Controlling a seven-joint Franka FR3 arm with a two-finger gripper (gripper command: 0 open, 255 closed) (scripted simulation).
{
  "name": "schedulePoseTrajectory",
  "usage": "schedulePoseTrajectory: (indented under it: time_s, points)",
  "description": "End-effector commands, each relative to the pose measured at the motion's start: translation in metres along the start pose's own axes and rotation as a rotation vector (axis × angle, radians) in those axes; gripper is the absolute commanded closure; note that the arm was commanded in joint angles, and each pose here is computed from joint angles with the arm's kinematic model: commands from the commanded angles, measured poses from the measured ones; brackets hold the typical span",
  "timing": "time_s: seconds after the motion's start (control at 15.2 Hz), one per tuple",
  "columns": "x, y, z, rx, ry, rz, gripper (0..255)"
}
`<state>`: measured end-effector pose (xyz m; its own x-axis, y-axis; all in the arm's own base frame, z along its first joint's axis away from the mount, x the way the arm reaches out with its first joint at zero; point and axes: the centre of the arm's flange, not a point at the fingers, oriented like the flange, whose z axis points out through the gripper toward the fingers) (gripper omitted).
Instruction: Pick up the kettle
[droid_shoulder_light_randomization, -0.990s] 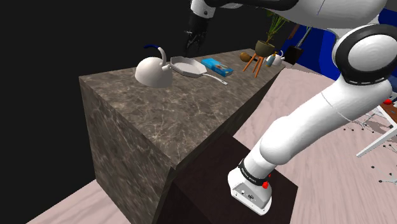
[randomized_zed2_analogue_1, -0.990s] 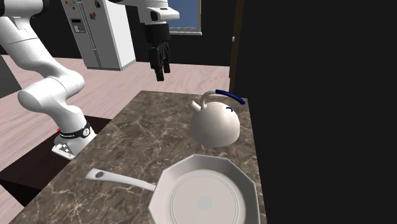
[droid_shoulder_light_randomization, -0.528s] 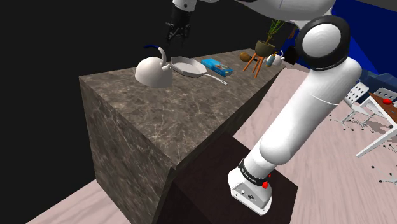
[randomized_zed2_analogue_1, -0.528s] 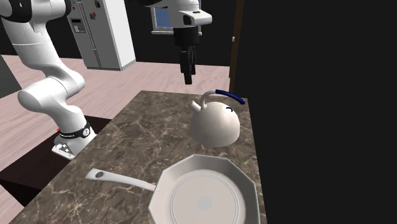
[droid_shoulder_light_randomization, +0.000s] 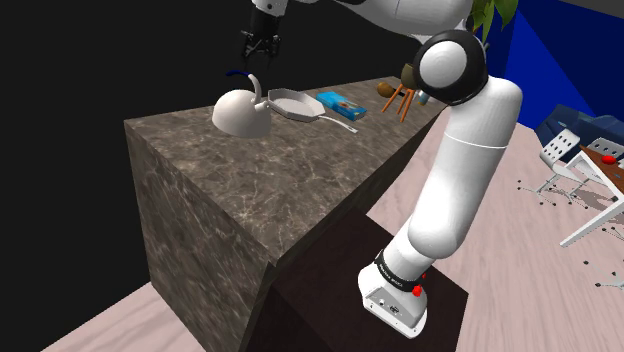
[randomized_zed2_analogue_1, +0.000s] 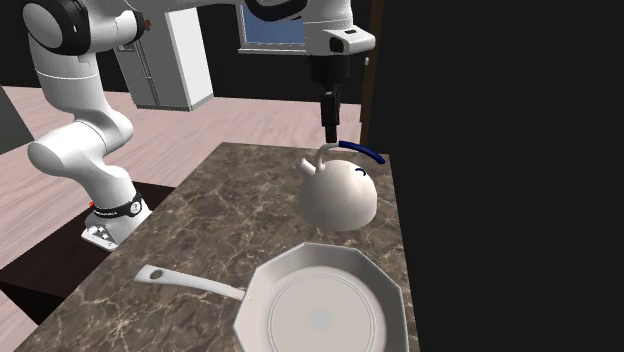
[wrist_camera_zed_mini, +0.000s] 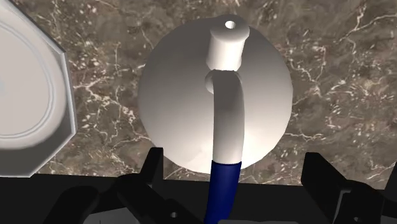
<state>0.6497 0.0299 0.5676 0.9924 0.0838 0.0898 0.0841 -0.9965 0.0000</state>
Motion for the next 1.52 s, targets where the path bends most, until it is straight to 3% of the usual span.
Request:
schedulePoseTrajectory:
  time_s: [0.0, 0.33, 0.4, 0.99, 1.45]
  points:
    - [0.001, 0.0, 0.01, 0.001, 0.001, 0.001, 0]
    - [-0.001, 0.0, 0.029, 0.001, 0.001, 0.001, 0]
    - [0.0, 0.0, 0.029, 0.001, 0.001, 0.001, 255]
    - [-0.001, 0.0, 0.029, 0.001, 0.001, 0.001, 255]
    - [0.003, 0.0, -0.008, 0.001, 0.001, 0.001, 255]
